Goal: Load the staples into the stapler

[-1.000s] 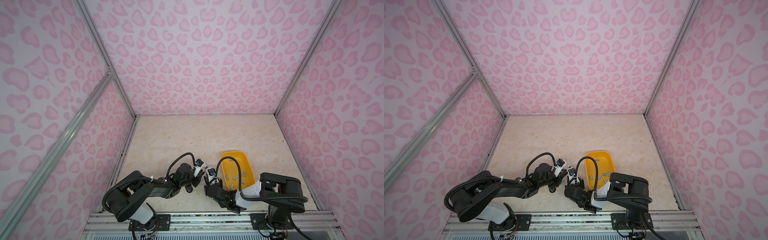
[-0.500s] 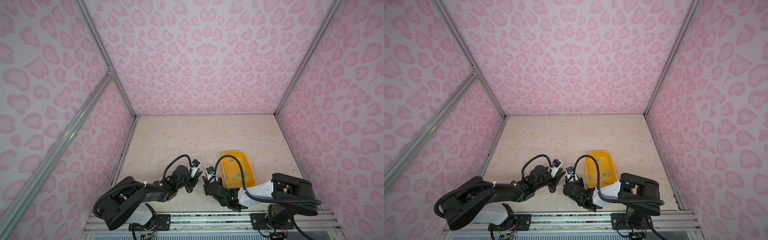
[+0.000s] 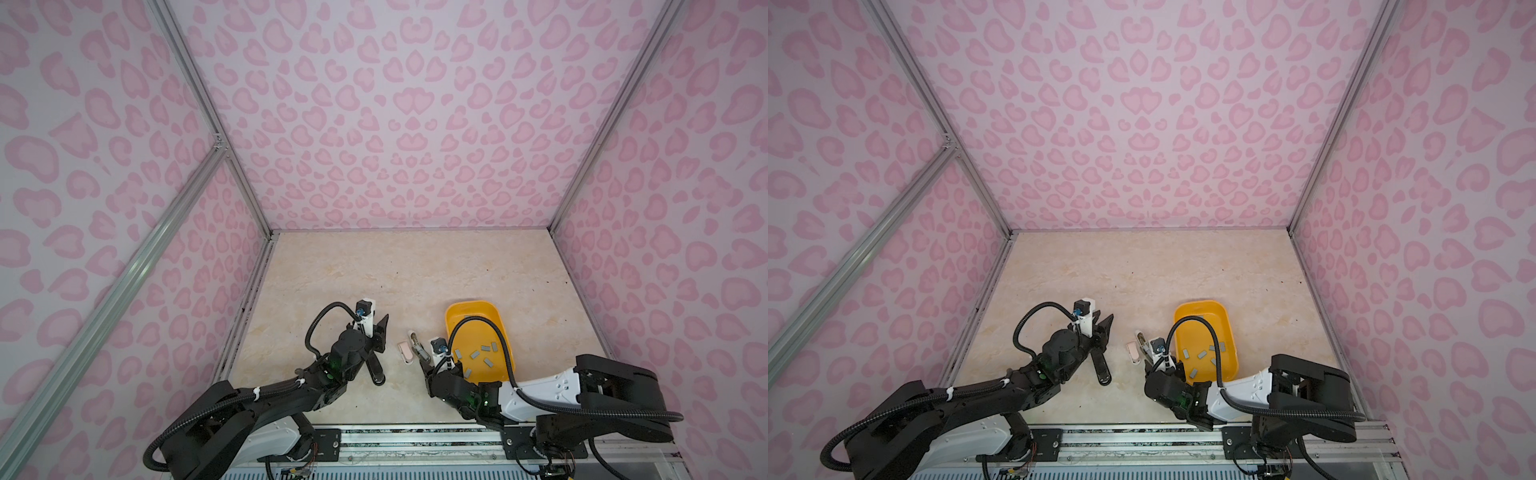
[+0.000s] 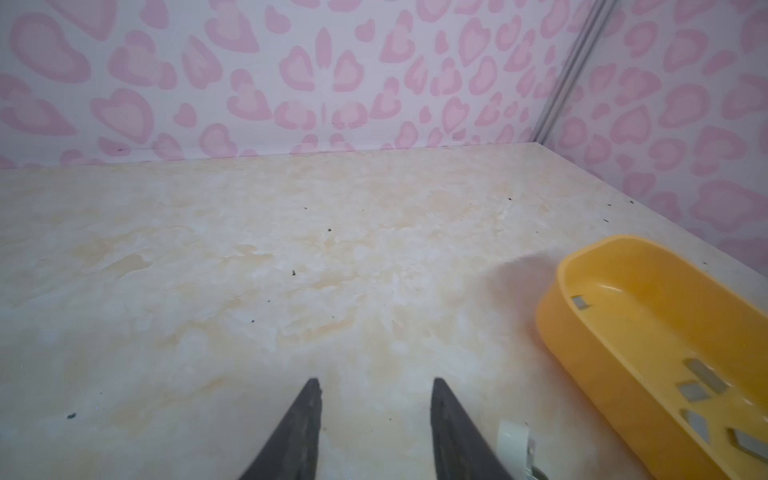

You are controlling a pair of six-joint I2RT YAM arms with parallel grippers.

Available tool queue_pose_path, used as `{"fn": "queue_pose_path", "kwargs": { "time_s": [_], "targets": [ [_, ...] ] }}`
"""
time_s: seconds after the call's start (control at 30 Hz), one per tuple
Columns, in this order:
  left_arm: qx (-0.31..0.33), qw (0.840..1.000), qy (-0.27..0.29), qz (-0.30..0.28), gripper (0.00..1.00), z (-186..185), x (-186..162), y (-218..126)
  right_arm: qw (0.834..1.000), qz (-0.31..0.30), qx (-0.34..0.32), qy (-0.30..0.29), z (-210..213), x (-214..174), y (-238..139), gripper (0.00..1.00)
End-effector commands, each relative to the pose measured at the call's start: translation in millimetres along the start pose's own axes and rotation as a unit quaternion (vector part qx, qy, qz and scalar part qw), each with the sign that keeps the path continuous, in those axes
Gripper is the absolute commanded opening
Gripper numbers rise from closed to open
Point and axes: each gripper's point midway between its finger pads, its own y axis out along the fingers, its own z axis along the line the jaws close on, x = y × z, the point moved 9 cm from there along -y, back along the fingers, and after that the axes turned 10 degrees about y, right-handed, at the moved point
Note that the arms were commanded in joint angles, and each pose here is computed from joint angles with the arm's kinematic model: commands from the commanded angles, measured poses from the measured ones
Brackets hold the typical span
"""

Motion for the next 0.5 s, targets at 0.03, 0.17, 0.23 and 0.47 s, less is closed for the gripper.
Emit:
{"fn": "queue_pose_path", "kwargs": {
  "time_s": [0.03, 0.17, 0.23, 0.47],
  "targets": [
    [0.054, 0.998, -0.024, 0.008, 0.44, 6, 0, 8, 0.999, 0.028, -0.017, 0.005, -12, -13, 0, 0.53],
    [0.055, 0.998, -0.020, 0.012, 0.44, 2, -1, 15, 0.999, 0.027, -0.025, 0.005, -13, -14, 1, 0.62],
    [0.052, 0.998, -0.018, 0.010, 0.44, 1, 0, 17, 0.999, 0.023, -0.030, 0.005, -14, -12, 0, 0.64],
    [0.044, 0.999, -0.011, 0.012, 0.44, -3, 2, 23, 1.000, 0.014, -0.025, -0.003, -9, 0, -6, 0.65]
  ]
}}
